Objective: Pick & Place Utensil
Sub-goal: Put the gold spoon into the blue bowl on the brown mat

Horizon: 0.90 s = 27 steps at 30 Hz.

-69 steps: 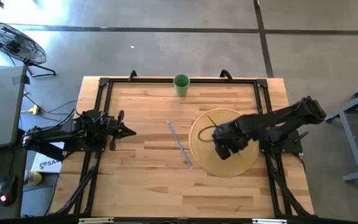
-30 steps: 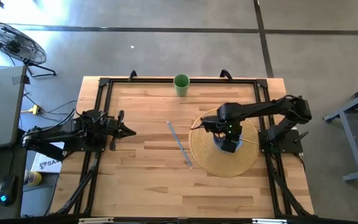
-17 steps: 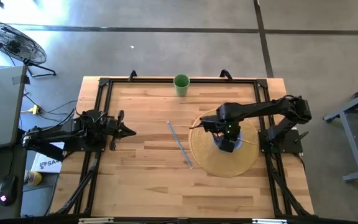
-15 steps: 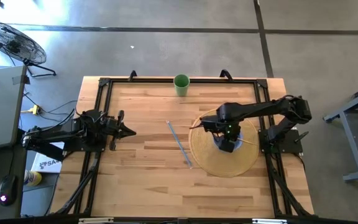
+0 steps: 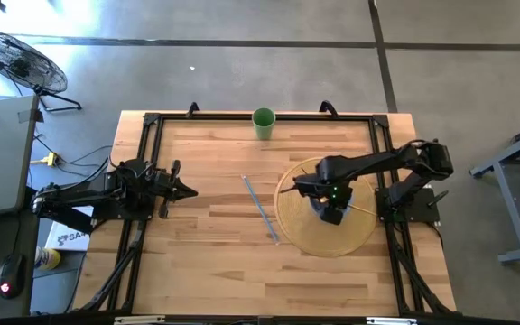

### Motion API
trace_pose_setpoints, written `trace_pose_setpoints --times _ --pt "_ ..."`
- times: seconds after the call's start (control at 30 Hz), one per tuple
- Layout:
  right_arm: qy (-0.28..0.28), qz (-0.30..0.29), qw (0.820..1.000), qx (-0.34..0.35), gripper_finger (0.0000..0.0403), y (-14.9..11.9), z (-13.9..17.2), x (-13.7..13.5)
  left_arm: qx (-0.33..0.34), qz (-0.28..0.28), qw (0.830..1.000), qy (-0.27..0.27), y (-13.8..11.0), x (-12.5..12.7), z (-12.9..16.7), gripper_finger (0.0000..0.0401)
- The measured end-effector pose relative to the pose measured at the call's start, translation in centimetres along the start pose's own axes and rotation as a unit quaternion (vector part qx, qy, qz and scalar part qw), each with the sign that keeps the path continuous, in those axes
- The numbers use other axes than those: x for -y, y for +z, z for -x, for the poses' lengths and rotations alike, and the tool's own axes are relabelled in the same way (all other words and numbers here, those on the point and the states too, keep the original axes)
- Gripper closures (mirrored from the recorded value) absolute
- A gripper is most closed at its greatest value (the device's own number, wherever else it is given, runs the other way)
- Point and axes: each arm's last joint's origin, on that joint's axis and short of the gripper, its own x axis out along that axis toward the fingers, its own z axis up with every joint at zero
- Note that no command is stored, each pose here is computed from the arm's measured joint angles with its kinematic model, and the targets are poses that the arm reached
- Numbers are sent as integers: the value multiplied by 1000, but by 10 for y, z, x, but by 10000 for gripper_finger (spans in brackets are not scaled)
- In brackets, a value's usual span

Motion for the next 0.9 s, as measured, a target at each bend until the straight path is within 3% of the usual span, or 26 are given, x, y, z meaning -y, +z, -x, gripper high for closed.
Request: trace_pose_setpoints --times 0.13,0.9 --pt "11 10 1000 23 391 5 0 -2 0 0 1000 0 0 0 0 391" --pt "22 3 1000 12 391 4 -1 -4 0 0 1000 0 0 0 0 391"
